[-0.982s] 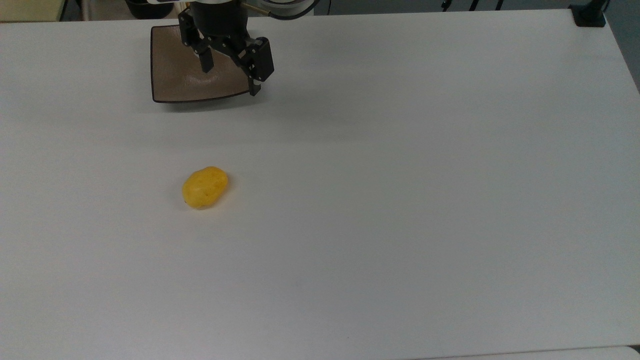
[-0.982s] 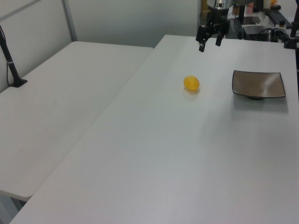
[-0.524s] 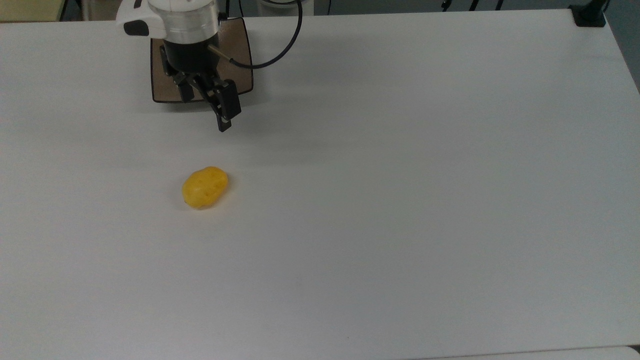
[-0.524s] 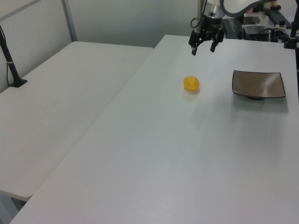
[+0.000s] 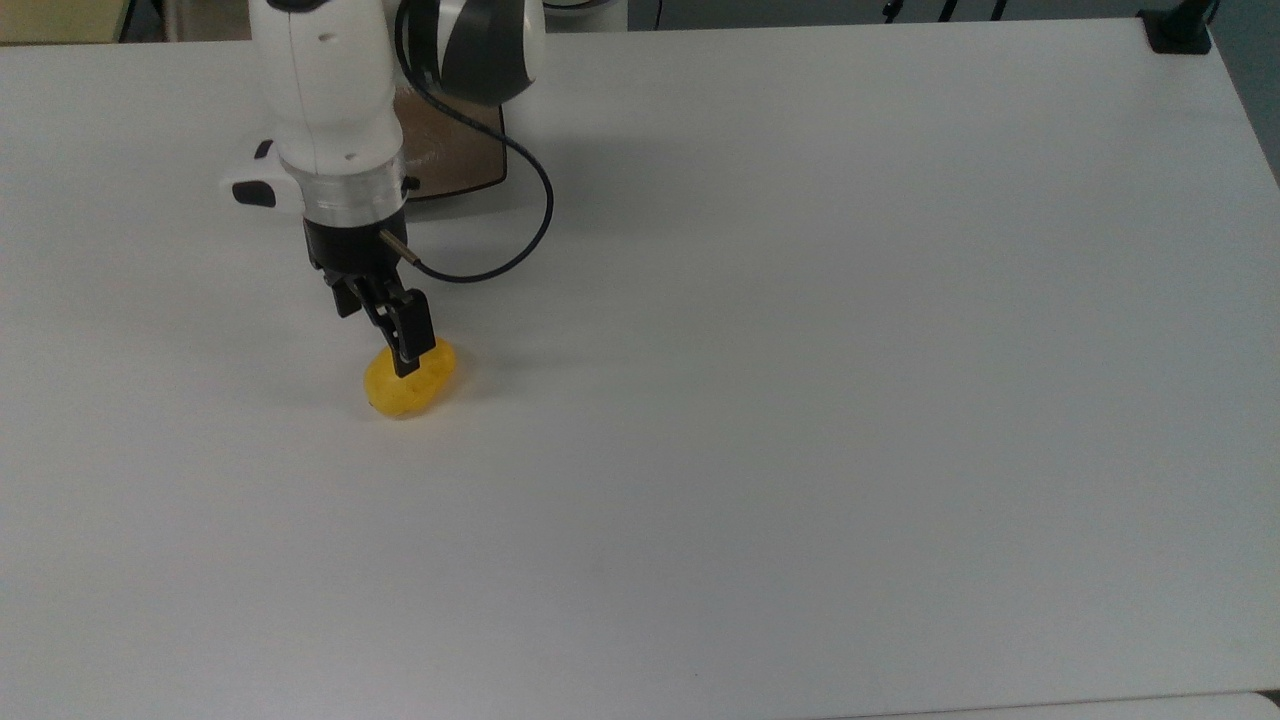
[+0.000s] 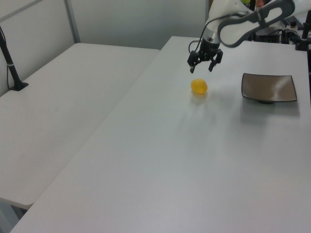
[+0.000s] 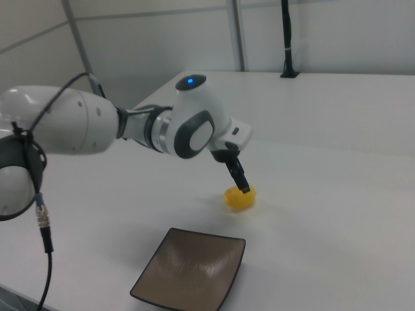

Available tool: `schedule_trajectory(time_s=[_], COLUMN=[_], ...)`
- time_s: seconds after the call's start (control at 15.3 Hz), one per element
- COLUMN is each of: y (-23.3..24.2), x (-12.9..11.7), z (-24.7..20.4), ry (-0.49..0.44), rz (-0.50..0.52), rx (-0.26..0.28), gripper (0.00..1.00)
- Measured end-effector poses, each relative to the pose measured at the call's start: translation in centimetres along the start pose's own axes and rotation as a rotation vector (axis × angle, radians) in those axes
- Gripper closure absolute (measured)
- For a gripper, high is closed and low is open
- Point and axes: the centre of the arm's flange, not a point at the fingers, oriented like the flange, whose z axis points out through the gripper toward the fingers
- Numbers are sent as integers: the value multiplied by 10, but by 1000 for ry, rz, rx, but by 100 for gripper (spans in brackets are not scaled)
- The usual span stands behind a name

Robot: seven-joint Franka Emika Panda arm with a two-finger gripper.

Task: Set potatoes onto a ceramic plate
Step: 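Lower the gripper onto the yellow potato and close it, then lift the held potato and carry it over the brown plate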

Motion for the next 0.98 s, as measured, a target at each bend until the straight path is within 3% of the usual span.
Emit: schedule_trajectory(time_s=[0.46, 0.79, 0.92, 0.98], y=[6, 5, 0, -2], x=[2, -9, -18, -20], z=[23, 51, 61, 64], ry=[-9, -26, -28, -29], rz=[10, -41, -80, -90], rx=[-14, -60, -81, -86], gripper=[0, 0, 13, 25])
